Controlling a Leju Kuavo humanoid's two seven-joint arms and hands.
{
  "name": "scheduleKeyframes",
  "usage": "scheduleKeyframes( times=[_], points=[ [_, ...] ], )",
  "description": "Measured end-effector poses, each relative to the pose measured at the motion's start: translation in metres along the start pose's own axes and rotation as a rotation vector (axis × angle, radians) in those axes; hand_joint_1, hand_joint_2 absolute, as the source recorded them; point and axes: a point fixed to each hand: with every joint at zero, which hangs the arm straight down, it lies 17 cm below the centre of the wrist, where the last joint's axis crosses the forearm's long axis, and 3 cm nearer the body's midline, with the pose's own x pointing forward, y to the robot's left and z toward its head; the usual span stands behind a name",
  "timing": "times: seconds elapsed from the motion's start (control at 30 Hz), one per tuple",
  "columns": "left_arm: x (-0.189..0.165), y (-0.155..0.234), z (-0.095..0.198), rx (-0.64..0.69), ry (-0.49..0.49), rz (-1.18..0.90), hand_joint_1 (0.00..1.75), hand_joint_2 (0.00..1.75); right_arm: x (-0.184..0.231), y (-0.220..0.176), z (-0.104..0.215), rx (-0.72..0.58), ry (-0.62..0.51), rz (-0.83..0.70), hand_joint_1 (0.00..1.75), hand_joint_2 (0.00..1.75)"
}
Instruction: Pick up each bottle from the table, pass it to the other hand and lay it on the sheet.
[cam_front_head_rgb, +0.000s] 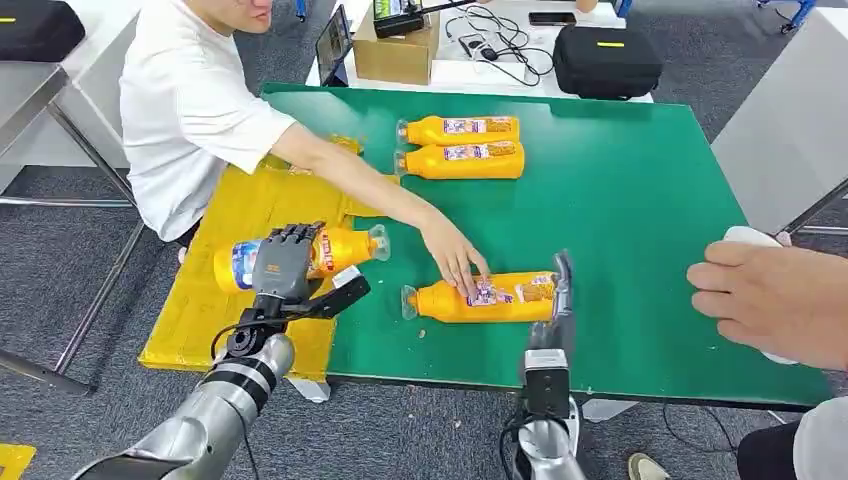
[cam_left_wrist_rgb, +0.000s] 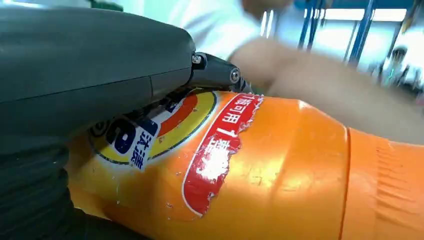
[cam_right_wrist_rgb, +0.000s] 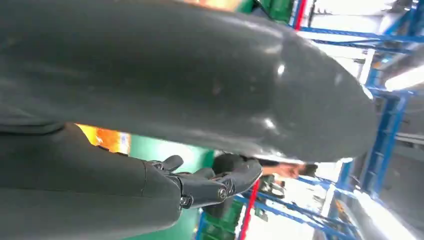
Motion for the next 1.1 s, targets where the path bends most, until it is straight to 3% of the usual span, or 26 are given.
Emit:
scheduleKeyframes(
  times=[0.37,0.7,0.73,0.87,0.9,0.93,0.97,1.1],
  points=[
    [-0.019,-0.039,0.009,-0.175,0.086,0.058,1.75,1.75,-0.013,0.014,0.011,0.042,0.041,-0.008,0.0,0.0],
    [-0.022,-0.041,0.006,-0.194,0.105,0.073,1.75,1.75,-0.016,0.017,0.014,0.05,0.053,-0.011,0.0,0.0],
    [-0.022,-0.041,0.006,-0.199,0.106,0.075,1.75,0.0,-0.016,0.017,0.014,0.05,0.054,-0.011,0.0,0.0],
    [-0.025,-0.046,0.006,-0.235,0.126,0.082,1.75,0.0,-0.017,0.019,0.015,0.056,0.057,-0.015,0.0,0.0],
    [-0.025,-0.048,0.006,-0.248,0.131,0.087,1.43,0.0,-0.017,0.019,0.015,0.058,0.057,-0.016,0.0,0.0],
    [-0.025,-0.05,0.007,-0.267,0.135,0.097,0.19,0.0,-0.017,0.019,0.015,0.06,0.057,-0.018,0.0,0.0],
    [-0.026,-0.053,0.007,-0.285,0.14,0.108,0.02,0.0,-0.017,0.02,0.015,0.062,0.057,-0.019,0.0,0.0],
    [-0.021,-0.064,0.012,-0.357,0.136,0.169,0.0,0.0,-0.017,0.021,0.015,0.069,0.055,-0.02,0.0,0.0]
  ],
)
